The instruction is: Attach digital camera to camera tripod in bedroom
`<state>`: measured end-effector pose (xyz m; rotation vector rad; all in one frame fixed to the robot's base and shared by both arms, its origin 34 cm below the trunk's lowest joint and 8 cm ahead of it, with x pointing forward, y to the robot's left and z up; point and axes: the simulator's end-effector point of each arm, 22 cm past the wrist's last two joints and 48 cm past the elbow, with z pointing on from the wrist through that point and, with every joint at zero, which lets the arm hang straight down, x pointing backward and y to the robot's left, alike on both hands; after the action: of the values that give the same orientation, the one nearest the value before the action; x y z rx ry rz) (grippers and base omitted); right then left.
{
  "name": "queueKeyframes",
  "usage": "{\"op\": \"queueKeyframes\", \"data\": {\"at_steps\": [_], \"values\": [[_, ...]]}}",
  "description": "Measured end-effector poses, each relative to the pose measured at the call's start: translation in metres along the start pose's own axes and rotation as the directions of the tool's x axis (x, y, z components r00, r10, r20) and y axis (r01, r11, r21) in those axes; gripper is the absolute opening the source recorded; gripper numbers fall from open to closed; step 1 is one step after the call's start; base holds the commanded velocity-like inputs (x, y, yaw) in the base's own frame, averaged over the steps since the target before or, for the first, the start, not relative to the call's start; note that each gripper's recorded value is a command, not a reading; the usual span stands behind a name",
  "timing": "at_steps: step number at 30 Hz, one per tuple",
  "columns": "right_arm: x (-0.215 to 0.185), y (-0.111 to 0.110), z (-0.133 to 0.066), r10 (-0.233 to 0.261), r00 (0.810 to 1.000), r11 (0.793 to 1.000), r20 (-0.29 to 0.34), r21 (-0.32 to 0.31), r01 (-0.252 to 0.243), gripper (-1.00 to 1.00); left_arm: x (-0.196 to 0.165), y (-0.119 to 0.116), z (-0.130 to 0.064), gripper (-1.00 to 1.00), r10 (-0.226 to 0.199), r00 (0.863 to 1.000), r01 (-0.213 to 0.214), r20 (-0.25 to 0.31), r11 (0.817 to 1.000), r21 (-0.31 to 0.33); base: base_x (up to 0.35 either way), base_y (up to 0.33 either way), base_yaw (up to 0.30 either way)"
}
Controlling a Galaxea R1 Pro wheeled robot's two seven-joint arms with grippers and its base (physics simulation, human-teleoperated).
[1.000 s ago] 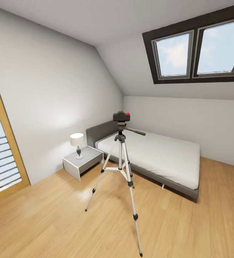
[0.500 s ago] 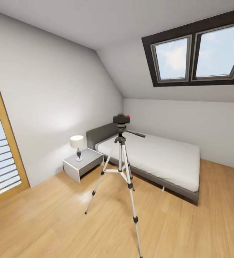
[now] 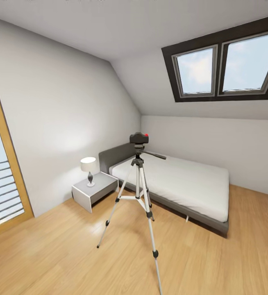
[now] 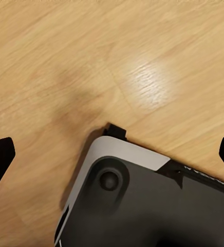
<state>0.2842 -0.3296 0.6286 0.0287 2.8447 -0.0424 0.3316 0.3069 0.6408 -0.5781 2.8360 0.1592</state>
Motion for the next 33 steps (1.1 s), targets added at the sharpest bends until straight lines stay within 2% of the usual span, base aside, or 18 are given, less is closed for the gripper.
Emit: {"op": "queueKeyframes", "data": {"at_steps": [33], "values": [[-0.0097, 0.0002, -0.0014, -0.015, 1.0, 1.0, 0.024, -0.002, 0.015, 1.0, -0.0088, -0.003, -0.0033, 1.0, -0.004, 1.0, 0.004, 0.022, 1.0, 0.009, 0.0, 0.0, 0.0]]}}
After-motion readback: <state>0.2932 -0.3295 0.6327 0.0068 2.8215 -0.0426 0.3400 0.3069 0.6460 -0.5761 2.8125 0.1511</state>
